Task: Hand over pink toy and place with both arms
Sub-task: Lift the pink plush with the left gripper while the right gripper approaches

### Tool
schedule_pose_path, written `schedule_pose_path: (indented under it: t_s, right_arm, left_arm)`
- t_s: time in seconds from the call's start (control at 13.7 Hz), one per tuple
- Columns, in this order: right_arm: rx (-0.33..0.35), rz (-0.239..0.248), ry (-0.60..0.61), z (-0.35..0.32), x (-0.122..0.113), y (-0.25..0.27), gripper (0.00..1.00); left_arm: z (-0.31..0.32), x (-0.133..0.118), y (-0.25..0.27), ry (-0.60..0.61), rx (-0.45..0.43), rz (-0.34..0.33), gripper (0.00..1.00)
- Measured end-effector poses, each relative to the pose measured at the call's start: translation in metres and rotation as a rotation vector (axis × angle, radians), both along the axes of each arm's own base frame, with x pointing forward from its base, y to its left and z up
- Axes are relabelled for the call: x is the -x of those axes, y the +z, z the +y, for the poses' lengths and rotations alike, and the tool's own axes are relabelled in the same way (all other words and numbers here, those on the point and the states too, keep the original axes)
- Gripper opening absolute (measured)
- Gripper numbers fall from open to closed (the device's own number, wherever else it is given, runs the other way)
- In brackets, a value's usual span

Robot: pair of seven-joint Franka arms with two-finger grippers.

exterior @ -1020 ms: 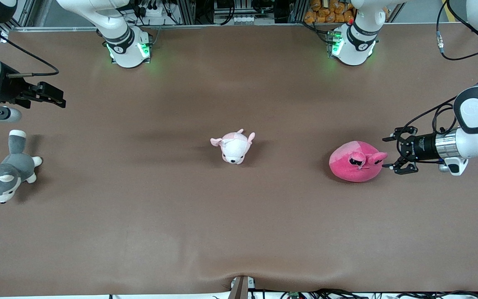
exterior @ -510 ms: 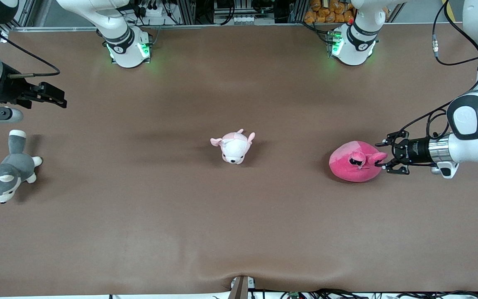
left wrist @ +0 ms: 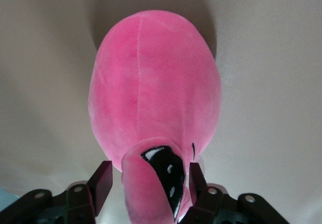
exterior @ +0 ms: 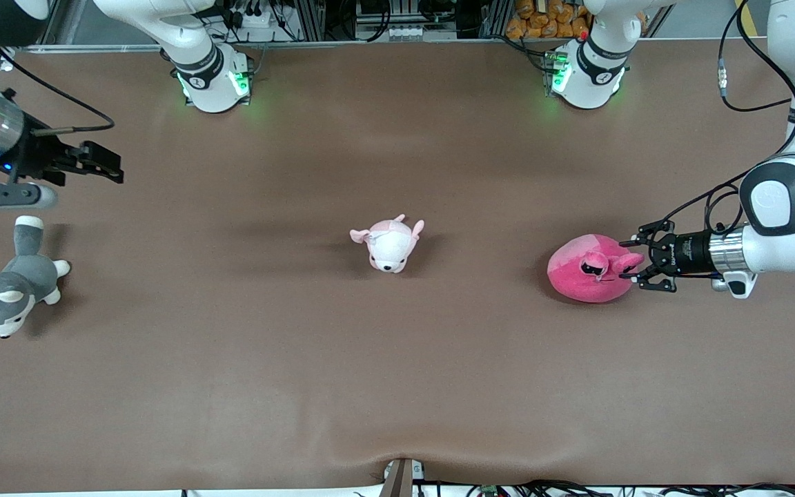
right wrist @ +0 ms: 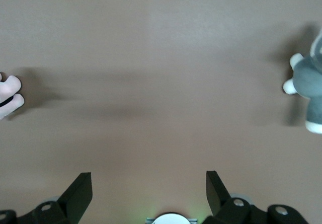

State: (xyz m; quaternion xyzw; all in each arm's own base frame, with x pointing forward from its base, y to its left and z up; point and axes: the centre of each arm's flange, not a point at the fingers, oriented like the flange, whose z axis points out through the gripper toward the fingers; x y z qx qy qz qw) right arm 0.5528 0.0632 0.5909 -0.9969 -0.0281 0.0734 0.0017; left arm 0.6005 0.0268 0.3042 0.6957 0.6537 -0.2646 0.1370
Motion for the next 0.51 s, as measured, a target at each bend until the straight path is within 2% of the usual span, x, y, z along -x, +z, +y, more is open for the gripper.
schedule_pose_path:
  t_s: [0.15, 0.29, 0.36, 0.51]
  right_arm:
    - [0.004, 0.006, 0.041, 0.028, -0.015, -0.014, 1.00]
    - [-0.005, 0.011, 0.050, 0.053, -0.032, -0.031, 1.00]
    - [-0.012, 0.012, 0.041, 0.062, -0.039, -0.041, 1.00]
    - [-0.018, 0.016, 0.026, 0.079, -0.050, -0.060, 1.00]
  left_arm:
    - [-0.001, 0.000, 0.000, 0.000, 0.000, 0.001, 0.66]
    - [-0.001, 0.000, 0.000, 0.001, 0.000, 0.000, 0.52]
    - [-0.001, 0.000, 0.000, 0.001, 0.000, 0.001, 0.49]
    - [-0.001, 0.000, 0.000, 0.002, 0.000, 0.001, 0.27]
